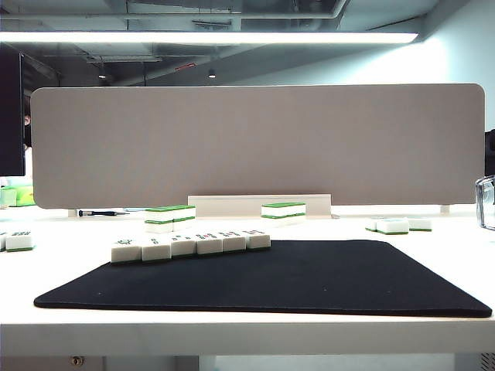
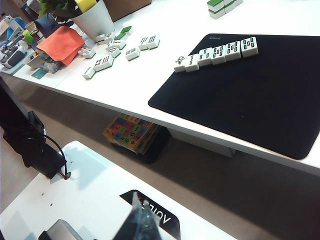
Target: Align six mahjong tiles in a row on the table.
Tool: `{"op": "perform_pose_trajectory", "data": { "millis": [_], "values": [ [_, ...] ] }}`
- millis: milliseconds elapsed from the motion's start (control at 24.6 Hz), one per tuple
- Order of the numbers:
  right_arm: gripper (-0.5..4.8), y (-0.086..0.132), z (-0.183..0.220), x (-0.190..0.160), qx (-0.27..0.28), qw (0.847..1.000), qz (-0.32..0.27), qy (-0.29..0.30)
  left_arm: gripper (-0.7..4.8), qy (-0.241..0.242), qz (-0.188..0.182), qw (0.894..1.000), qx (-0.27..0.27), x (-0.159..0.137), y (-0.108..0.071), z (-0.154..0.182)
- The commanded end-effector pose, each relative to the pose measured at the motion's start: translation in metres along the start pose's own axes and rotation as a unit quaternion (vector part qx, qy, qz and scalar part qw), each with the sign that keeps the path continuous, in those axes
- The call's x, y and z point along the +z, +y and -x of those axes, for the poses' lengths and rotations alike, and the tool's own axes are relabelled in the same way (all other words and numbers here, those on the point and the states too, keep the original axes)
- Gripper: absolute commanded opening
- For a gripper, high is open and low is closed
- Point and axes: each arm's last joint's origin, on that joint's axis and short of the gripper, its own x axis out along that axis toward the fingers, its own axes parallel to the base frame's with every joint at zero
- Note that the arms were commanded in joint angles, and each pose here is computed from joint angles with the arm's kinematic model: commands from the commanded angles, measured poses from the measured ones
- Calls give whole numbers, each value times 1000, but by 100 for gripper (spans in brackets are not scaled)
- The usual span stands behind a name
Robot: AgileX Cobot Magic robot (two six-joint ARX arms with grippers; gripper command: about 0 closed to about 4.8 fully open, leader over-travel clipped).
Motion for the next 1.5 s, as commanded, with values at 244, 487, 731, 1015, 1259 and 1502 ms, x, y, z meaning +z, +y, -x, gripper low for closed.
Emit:
{"op": "perform_pose_trajectory", "data": {
  "millis": [244,487,731,1015,1259,1502],
  "values": [
    [-1,2,2,-1,3,1000,8,-8,175,-6,-9,999,37,-1,4,4],
    [-1,2,2,-1,3,1000,8,-8,174,-59,2,992,114,-7,10,1],
    [-1,2,2,-1,3,1000,8,-9,175,-160,20,978,133,-76,23,-22],
    [-1,2,2,-1,2,1000,8,-9,175,-172,36,972,153,-182,36,-49],
    [-1,2,2,-1,2,1000,8,-9,175,-171,47,968,176,-273,45,-63],
    [-1,2,2,-1,2,1000,8,-9,175,-200,80,953,212,-327,55,-64]
  ]
}}
